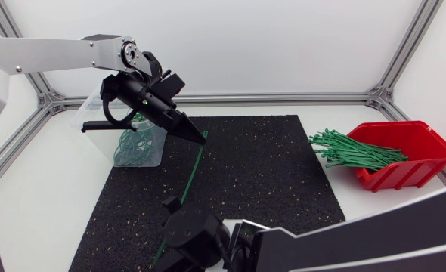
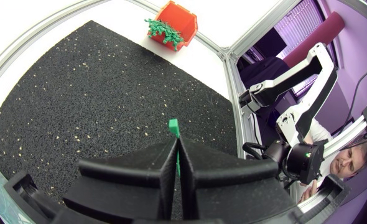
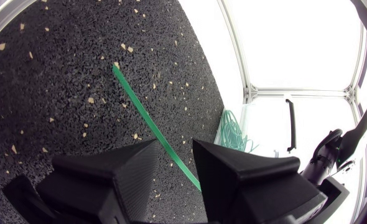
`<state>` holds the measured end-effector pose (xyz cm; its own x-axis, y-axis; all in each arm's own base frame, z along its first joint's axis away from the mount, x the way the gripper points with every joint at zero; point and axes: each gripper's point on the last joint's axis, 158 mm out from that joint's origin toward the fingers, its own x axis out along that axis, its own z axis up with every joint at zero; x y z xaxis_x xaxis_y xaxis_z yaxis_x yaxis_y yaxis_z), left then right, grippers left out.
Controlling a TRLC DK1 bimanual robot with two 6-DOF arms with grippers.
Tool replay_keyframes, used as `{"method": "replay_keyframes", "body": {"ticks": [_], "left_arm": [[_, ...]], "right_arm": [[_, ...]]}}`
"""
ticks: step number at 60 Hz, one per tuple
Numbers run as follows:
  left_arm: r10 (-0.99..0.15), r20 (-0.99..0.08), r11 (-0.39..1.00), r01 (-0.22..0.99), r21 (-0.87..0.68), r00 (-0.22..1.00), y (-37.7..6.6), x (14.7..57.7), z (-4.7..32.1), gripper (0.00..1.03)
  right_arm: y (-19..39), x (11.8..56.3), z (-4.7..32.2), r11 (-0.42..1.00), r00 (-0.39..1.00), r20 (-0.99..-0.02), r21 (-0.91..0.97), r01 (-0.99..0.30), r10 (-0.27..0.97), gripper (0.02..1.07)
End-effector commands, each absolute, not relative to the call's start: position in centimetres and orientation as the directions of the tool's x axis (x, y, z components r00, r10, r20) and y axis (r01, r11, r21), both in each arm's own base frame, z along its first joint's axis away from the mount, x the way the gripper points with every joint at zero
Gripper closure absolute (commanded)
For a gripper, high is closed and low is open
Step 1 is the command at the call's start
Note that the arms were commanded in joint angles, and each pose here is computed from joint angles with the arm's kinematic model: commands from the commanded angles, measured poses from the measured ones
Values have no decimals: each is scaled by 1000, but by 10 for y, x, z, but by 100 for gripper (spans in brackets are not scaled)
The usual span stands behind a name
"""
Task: Take a green cable tie from the red box, thread the tail through the head to close it, then place it in the transparent bin on the left.
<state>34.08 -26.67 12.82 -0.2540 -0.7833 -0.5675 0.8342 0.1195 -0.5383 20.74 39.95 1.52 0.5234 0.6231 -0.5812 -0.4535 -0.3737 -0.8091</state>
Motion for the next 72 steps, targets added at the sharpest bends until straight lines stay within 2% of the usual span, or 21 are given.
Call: {"method": "replay_keyframes", "body": {"ticks": [1,8,36,72], "left_arm": [[-791,-556,106,838,-535,-255,-265,346,130,100],[-791,-553,100,836,-539,-262,-262,345,130,100],[-799,-518,54,821,-569,-306,-264,333,134,100],[-796,-494,8,810,-587,-350,-272,317,135,100]], "right_arm": [[398,199,5,-412,507,-595,-801,-434,623,81],[402,195,6,-408,501,-589,-806,-429,635,94],[423,182,10,-396,484,-569,-818,-418,665,94],[440,180,-2,-394,474,-575,-812,-430,667,93]]}}
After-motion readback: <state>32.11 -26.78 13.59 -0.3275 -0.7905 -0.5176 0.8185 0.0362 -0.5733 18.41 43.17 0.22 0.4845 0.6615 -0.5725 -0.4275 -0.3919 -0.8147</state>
